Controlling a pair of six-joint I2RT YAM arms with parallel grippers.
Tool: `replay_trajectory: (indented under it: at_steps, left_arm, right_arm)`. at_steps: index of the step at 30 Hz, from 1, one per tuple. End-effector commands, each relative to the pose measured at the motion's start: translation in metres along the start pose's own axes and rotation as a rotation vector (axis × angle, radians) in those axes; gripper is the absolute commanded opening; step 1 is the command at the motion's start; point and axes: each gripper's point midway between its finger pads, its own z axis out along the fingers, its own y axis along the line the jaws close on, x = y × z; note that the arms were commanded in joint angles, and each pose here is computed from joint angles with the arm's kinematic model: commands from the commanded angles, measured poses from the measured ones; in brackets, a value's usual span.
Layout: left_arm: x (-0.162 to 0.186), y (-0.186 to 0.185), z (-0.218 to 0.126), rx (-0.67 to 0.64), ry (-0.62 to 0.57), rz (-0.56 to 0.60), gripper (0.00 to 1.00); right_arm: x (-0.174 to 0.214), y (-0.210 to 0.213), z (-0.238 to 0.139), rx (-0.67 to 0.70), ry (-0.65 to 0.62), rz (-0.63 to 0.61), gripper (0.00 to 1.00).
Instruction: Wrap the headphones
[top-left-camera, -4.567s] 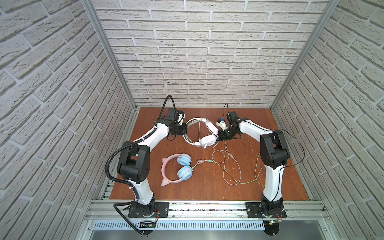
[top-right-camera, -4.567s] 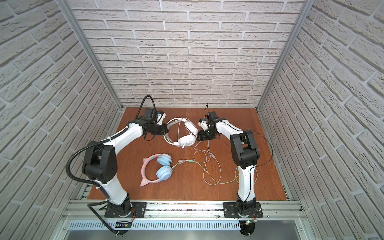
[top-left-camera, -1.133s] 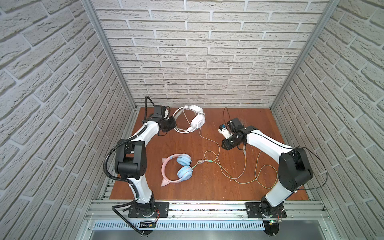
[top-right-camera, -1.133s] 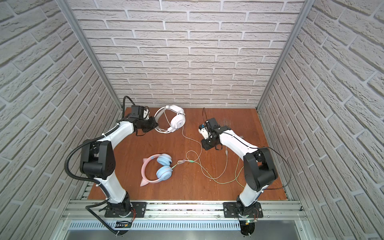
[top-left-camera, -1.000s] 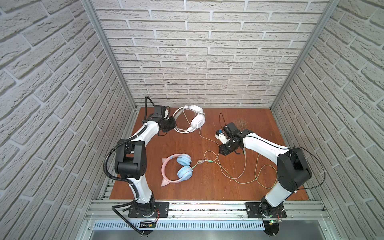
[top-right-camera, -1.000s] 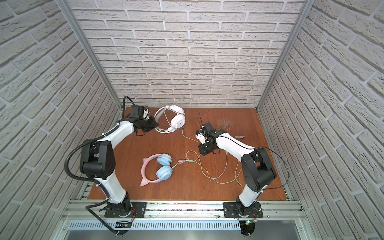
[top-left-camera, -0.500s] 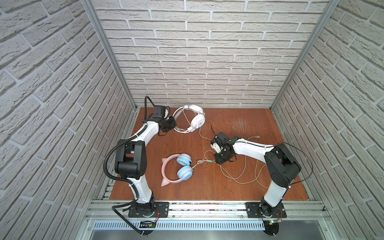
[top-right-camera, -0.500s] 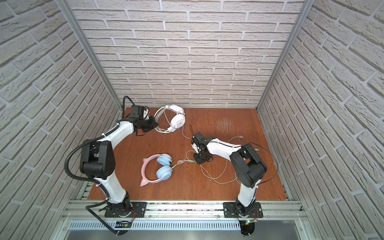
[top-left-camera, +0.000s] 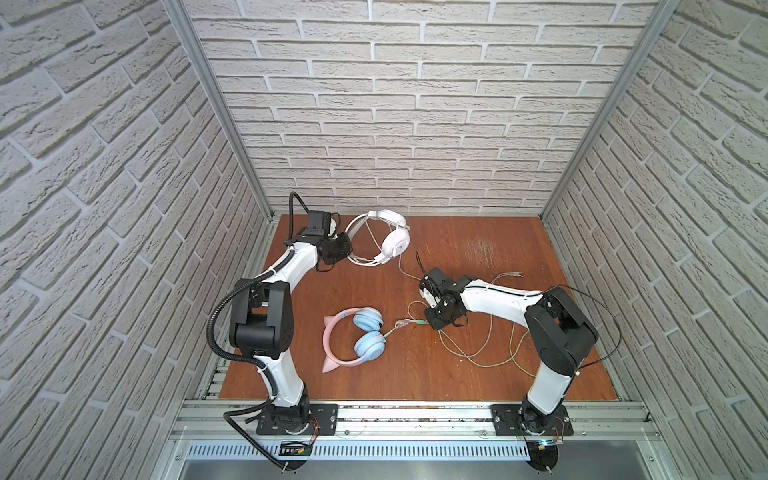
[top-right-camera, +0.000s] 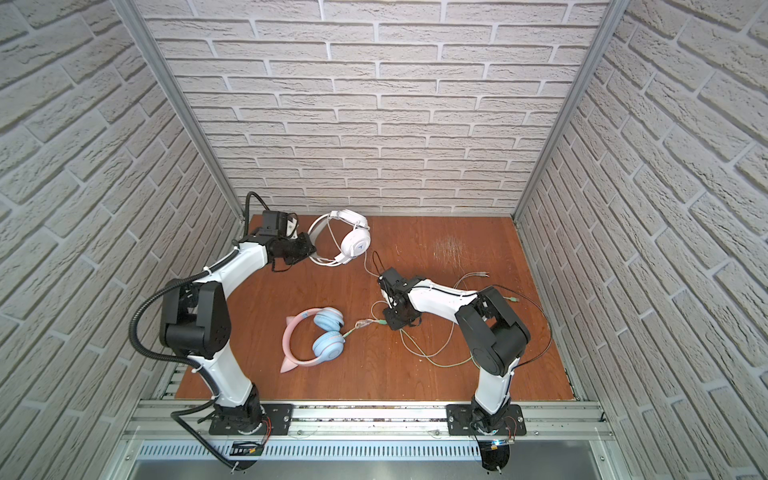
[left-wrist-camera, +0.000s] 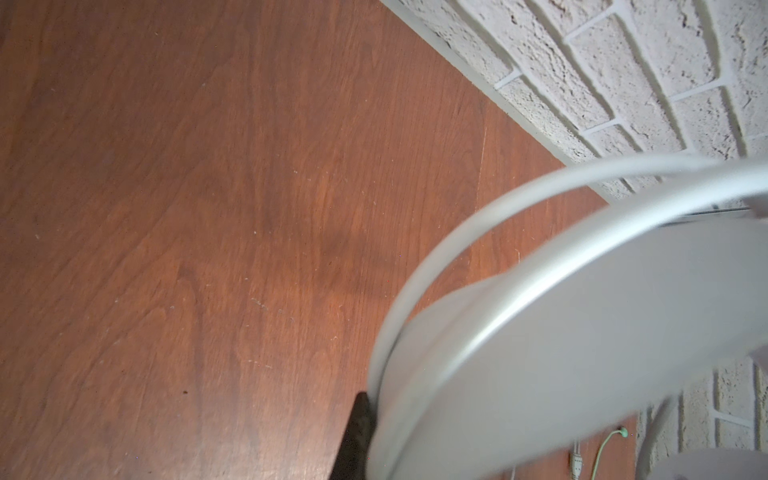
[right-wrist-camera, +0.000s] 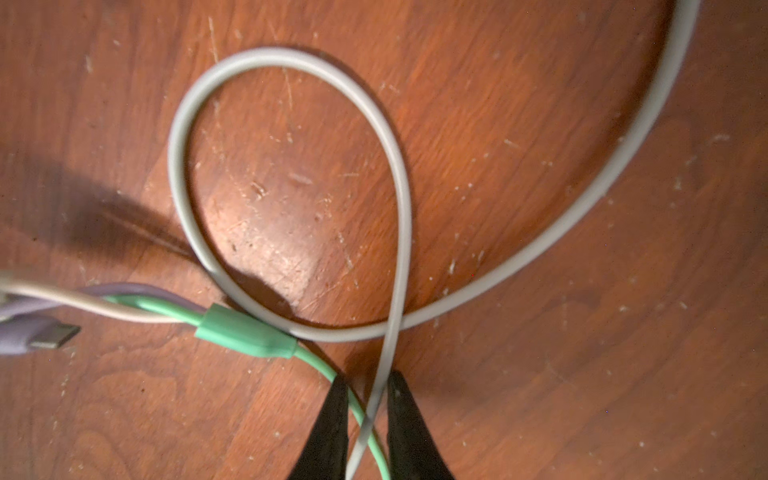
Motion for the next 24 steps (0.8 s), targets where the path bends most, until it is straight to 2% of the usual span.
replay_trajectory:
  at_steps: [1, 10, 20, 24]
  left_arm:
    - [-0.02, -0.021, -0.021, 0.069, -0.075, 0.03, 0.0]
    - [-0.02, -0.021, -0.021, 0.071, -0.073, 0.03, 0.0]
    - [-0.019, -0.02, -0.02, 0.067, -0.069, 0.028, 0.0]
    - [-0.019, -0.02, -0.02, 0.065, -0.069, 0.027, 0.0]
  right_arm:
    - [-0.015, 0.004, -0.004, -0.025, -0.069, 0.028, 0.22]
    - [-0.026, 0.0, -0.018, -0.036, -0.119, 0.056, 0.25]
    - [-0.012, -0.012, 0.004, 0.034, -0.035, 0.062, 0.21]
    - [-0.007, -0.01, 0.009, 0.022, -0.021, 0.05, 0.22]
